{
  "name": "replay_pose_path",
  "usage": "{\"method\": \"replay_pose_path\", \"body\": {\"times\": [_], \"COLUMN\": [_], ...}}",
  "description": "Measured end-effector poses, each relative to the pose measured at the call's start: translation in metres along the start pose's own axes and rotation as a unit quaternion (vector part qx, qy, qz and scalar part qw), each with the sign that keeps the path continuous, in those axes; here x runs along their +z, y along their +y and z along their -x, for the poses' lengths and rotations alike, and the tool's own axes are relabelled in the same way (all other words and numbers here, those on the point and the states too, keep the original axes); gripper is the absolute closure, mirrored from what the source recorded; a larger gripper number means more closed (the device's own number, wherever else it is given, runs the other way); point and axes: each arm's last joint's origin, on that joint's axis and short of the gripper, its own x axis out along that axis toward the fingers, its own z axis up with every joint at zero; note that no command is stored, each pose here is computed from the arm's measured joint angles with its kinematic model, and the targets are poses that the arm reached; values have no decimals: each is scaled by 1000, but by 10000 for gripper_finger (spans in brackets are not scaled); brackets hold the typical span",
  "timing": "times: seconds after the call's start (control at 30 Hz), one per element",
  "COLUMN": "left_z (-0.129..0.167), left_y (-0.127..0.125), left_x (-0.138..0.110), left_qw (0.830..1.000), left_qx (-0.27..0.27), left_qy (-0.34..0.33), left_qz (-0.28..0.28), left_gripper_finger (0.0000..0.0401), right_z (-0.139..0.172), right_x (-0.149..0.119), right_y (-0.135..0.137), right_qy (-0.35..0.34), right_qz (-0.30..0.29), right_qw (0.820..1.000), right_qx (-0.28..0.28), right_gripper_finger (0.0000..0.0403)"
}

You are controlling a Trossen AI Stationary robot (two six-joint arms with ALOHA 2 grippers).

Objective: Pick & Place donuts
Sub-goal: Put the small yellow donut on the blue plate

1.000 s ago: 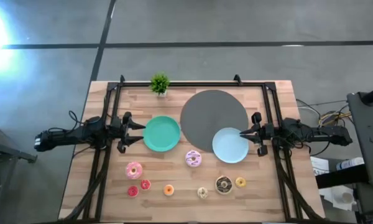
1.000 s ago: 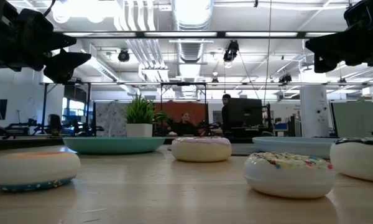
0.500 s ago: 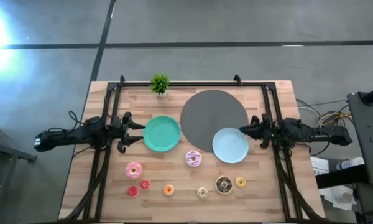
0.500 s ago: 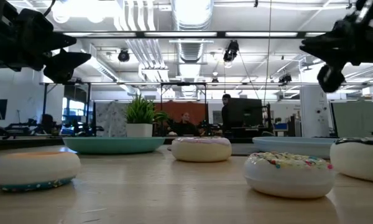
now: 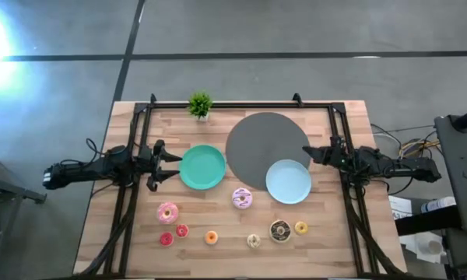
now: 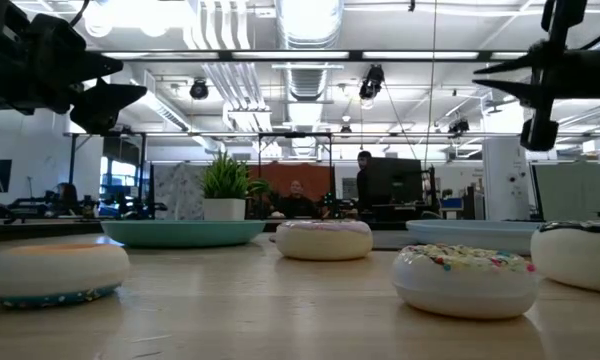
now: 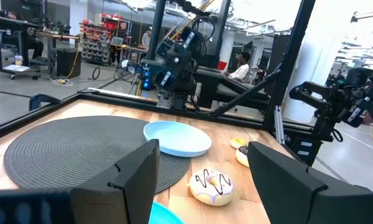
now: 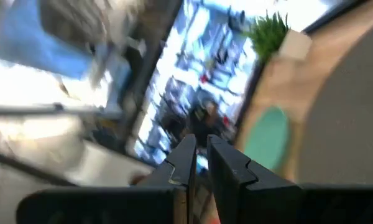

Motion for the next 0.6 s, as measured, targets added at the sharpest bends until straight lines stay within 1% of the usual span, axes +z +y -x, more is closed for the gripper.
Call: {"method": "replay_pose_path", "body": {"times": [0.1, 0.17, 0.23, 0.27, 0.37, 0.43, 0.53, 0.6], "left_z": [0, 0, 0, 0, 0, 0, 0, 0], "left_y": [0, 0, 0, 0, 0, 0, 0, 0], "left_x": [0, 0, 0, -1, 0, -1, -1, -1], "left_qw": [1000, 1000, 1000, 1000, 1000, 1000, 1000, 1000], "left_qx": [0, 0, 1, 1, 1, 1, 1, 1], "left_qy": [0, 1, 2, 3, 3, 3, 3, 3], "left_qz": [0, 0, 0, 0, 0, 0, 0, 0], "left_gripper_finger": [181, 181, 181, 181, 181, 181, 181, 181], "right_z": [0, -1, -2, -3, -8, -11, -16, -19], "right_x": [2, 3, 1, -1, -12, -22, -36, -45], "right_y": [5, 8, 9, 8, -3, -9, -1, 11], "right_qy": [-19, -20, 9, 31, 95, 149, 222, 277], "right_qz": [-1, -18, -19, -24, -66, -95, -105, -90], "right_qw": [1000, 999, 999, 998, 993, 982, 956, 930], "right_qx": [19, 38, 49, 43, -11, -62, -158, -226], "right_gripper_finger": [369, 369, 369, 369, 368, 363, 343, 325]}}
